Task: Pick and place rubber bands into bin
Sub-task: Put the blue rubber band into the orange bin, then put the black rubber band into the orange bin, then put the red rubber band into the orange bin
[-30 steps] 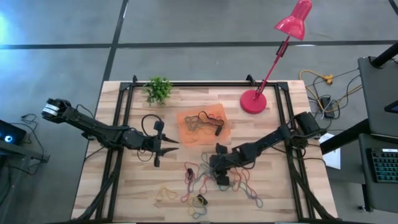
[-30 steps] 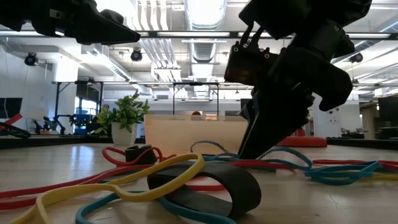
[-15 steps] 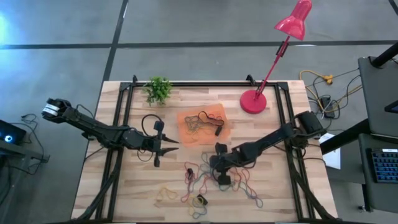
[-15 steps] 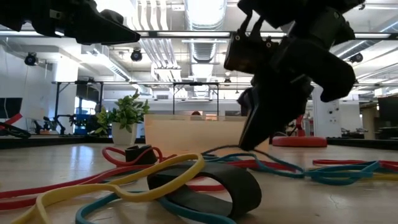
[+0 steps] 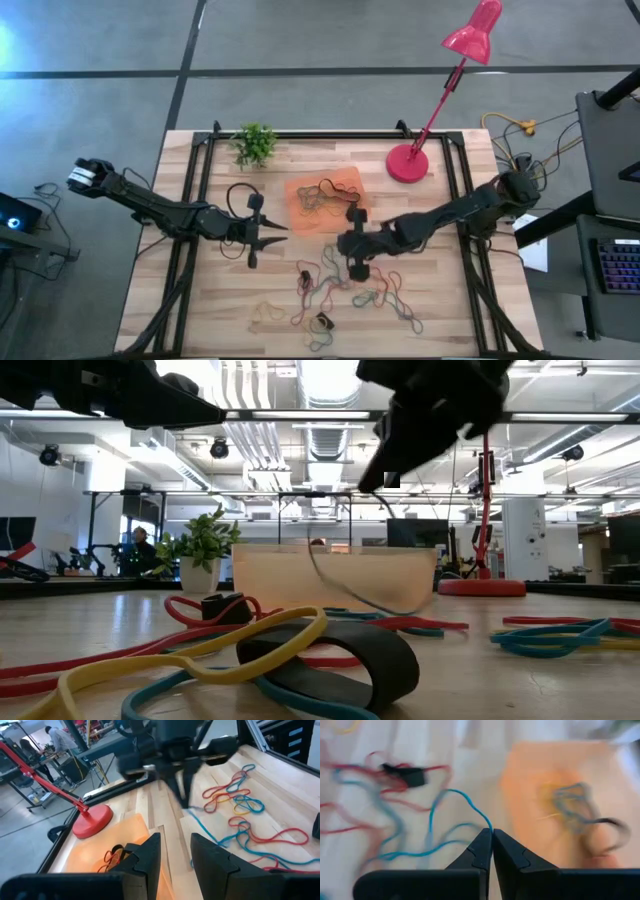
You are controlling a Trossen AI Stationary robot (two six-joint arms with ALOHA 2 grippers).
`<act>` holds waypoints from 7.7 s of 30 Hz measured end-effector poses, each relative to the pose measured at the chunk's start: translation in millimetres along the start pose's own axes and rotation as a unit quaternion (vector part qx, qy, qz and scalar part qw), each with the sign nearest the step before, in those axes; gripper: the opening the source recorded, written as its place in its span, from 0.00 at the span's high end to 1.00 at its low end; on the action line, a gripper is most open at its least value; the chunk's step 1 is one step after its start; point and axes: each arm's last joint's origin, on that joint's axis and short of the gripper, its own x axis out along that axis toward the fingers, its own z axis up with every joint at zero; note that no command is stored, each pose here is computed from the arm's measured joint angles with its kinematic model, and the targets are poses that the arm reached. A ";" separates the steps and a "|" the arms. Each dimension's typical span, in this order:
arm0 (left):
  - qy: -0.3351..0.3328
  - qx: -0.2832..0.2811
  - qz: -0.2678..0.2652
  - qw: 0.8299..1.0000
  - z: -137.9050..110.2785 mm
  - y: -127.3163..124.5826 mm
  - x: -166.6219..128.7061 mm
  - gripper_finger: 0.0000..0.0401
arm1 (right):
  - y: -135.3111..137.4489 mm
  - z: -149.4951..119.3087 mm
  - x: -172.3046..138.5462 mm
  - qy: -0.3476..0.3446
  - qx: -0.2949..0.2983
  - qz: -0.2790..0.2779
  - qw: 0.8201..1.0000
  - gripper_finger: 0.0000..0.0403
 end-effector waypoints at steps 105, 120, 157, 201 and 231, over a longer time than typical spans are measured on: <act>0.335 0.061 -0.247 0.907 -7.3 -55.6 128.5 0.77 | 13.2 -44.6 -12.0 0.059 0.009 0.098 0.993 0.78; 0.353 0.060 -0.263 0.896 -22.7 -64.9 141.5 0.77 | 22.6 -44.7 -15.2 0.049 0.011 0.107 0.993 0.83; 0.270 0.128 0.006 0.954 51.9 4.5 100.6 1.00 | 27.3 -47.6 -16.4 0.045 0.016 0.087 0.995 0.83; 0.409 0.027 0.077 0.909 -7.4 41.0 110.6 0.78 | 38.8 -79.8 -21.3 0.140 0.076 0.062 0.985 0.83; 0.388 0.022 0.066 0.919 -2.4 25.0 110.6 0.78 | 54.1 -115.2 -7.2 0.185 0.194 0.086 0.959 0.52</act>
